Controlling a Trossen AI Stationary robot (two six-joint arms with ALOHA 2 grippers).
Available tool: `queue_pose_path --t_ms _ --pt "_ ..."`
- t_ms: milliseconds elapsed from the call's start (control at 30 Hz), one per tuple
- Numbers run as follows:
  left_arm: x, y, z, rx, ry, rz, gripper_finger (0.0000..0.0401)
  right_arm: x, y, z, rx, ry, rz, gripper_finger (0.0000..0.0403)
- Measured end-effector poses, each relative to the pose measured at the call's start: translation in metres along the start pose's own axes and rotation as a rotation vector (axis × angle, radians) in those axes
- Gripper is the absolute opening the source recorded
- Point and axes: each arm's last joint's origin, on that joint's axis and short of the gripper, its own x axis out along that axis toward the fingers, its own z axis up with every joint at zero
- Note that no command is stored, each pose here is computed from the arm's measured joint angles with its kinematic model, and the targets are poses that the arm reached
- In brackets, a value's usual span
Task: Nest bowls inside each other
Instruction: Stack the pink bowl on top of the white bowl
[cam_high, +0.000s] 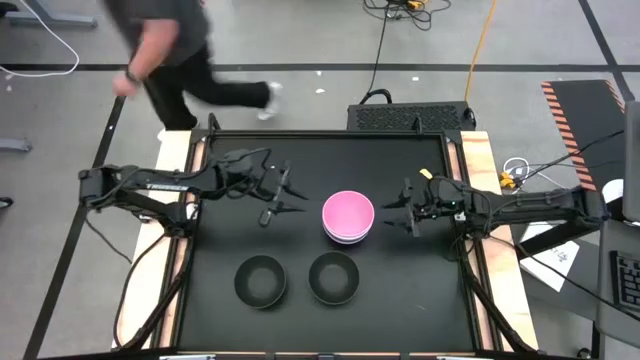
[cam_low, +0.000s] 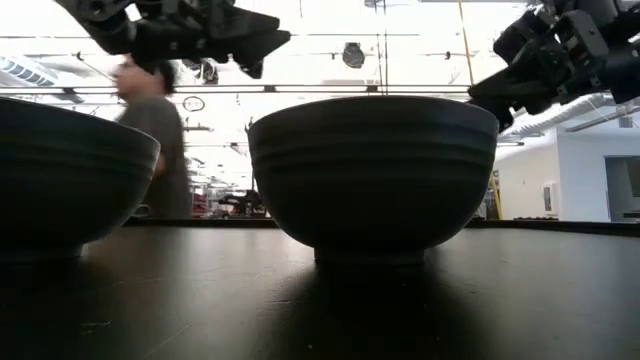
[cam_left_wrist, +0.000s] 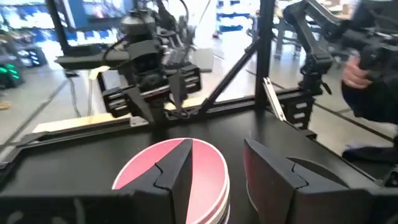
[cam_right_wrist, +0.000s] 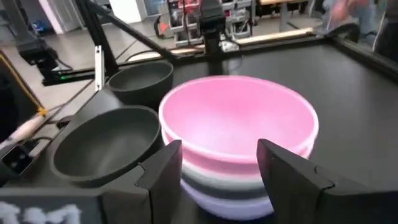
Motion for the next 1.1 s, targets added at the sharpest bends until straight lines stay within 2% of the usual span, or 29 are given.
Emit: queue_pose_path --t_ms 267,533,867,1100 --pt "-0.022 -0.016 -0.019 -0.029 -0.036 0.040 0.0145 0.025 0.015 0.007 -0.045 0.034 0.063 0.0199" --pt "-0.032 -0.022 -0.017 -0.053 -0.063 0.054 0.0145 0.038 0.016 0.000 -0.032 0.111 0.023 0.0199" --pt "-0.033 -0.023 -0.016 -0.061 -0.060 0.052 0.0145 0.039 0.016 0.001 -0.030 0.100 0.024 0.0199" --pt "-0.033 -0.024 -0.019 -0.059 -0.034 0.050 0.0145 0.028 0.019 0.018 -0.092 0.014 0.036 0.0199"
